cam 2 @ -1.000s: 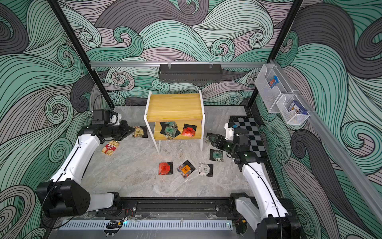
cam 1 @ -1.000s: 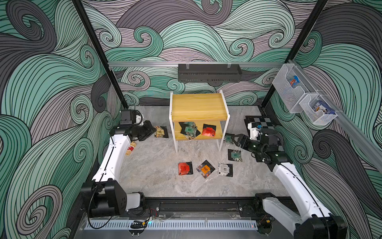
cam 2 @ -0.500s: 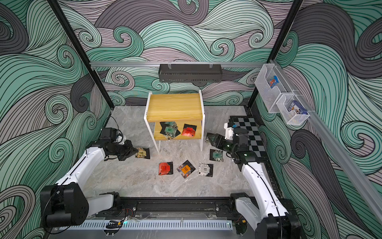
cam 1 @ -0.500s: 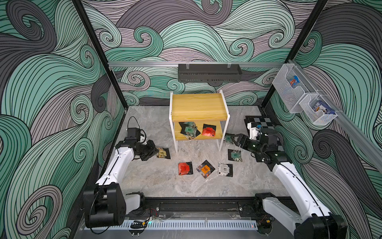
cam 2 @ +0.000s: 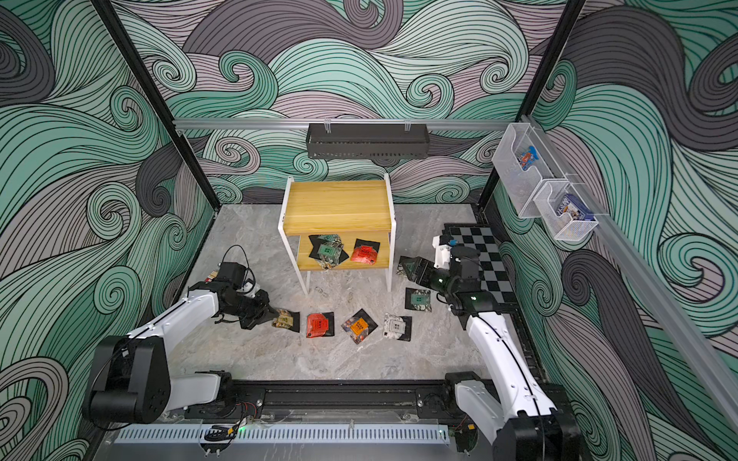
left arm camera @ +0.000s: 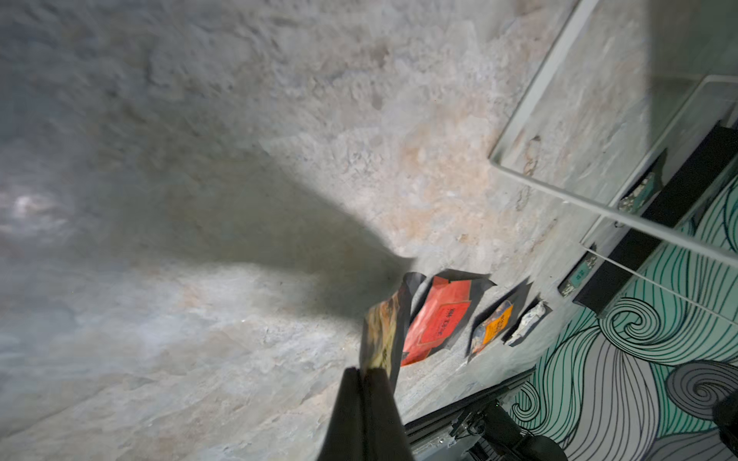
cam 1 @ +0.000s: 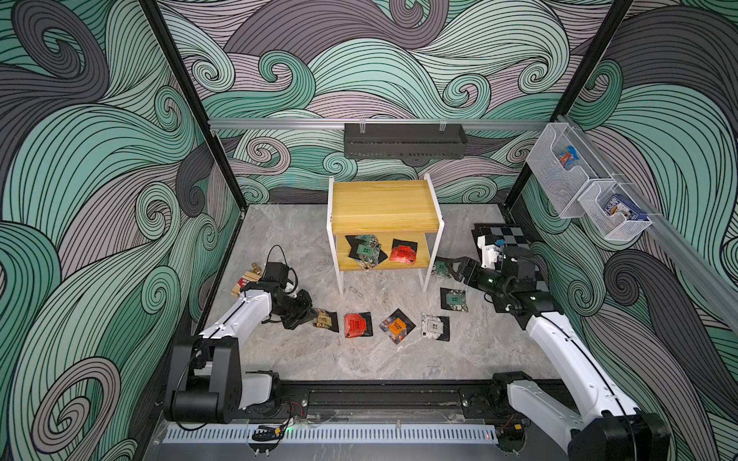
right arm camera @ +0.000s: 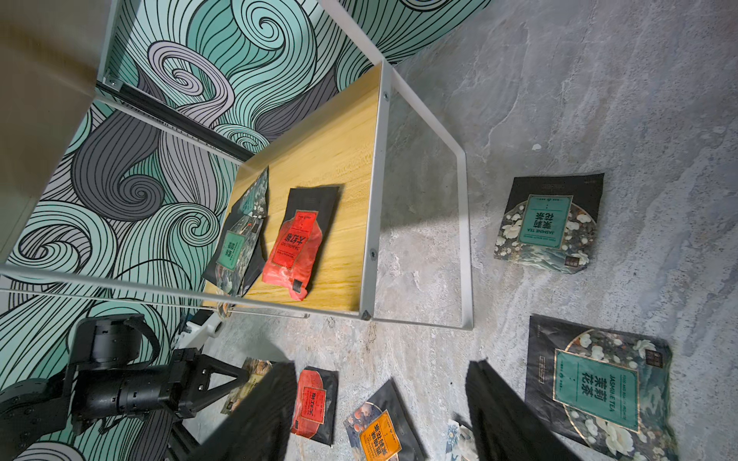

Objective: Remove the tea bags from the shelf
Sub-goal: Place the tea bag at the center of the board.

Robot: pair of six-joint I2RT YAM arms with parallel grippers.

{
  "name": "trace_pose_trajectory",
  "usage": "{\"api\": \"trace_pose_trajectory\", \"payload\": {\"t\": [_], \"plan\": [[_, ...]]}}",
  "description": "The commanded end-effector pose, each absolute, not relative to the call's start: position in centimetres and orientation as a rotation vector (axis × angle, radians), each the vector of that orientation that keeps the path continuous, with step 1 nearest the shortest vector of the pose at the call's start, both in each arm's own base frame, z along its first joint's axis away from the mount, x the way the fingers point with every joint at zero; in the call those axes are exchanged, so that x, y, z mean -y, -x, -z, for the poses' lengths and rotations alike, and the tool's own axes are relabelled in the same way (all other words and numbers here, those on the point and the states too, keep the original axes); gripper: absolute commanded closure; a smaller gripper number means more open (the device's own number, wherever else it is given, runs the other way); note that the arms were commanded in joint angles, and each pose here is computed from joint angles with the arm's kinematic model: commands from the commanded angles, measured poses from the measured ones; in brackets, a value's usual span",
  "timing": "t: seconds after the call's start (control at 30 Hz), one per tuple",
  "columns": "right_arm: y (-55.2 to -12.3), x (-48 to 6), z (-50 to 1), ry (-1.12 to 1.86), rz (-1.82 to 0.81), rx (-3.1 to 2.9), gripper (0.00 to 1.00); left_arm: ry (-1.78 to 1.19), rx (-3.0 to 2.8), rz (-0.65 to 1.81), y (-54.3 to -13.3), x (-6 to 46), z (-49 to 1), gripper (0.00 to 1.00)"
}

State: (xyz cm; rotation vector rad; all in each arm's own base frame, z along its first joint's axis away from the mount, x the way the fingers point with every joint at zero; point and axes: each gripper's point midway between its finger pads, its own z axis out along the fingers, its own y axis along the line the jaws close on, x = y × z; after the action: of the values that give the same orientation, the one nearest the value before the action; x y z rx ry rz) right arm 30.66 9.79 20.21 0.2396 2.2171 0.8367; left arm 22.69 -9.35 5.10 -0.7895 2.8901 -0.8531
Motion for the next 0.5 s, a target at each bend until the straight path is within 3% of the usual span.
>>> {"api": "trace_pose_trajectory", "payload": {"t": [0.0, 0.13, 0.27, 0.47], "plan": [[-30.8, -10.1, -20.4, -0.227, -0.846, -2.208, 0.29, 0.811, -2.905, 0.772, -22.7, 8.8, -4.5, 1.00], [-30.7, -10.0, -20.3, -0.226, -0.841, -2.208, 0.29, 0.811, -2.927, 0.712, -22.2, 8.5, -4.2, 0.95], [-30.8, -9.9, -20.3, -0.228, -0.834, -2.207, 0.29, 0.827, -2.949, 0.659, -22.0, 8.1, -4.1, 0.79], [-30.9, -9.9, -20.3, -0.224, -0.829, -2.204, 0.29, 0.844, -2.927, 0.564, -22.0, 7.0, -5.0, 0.64]]}}
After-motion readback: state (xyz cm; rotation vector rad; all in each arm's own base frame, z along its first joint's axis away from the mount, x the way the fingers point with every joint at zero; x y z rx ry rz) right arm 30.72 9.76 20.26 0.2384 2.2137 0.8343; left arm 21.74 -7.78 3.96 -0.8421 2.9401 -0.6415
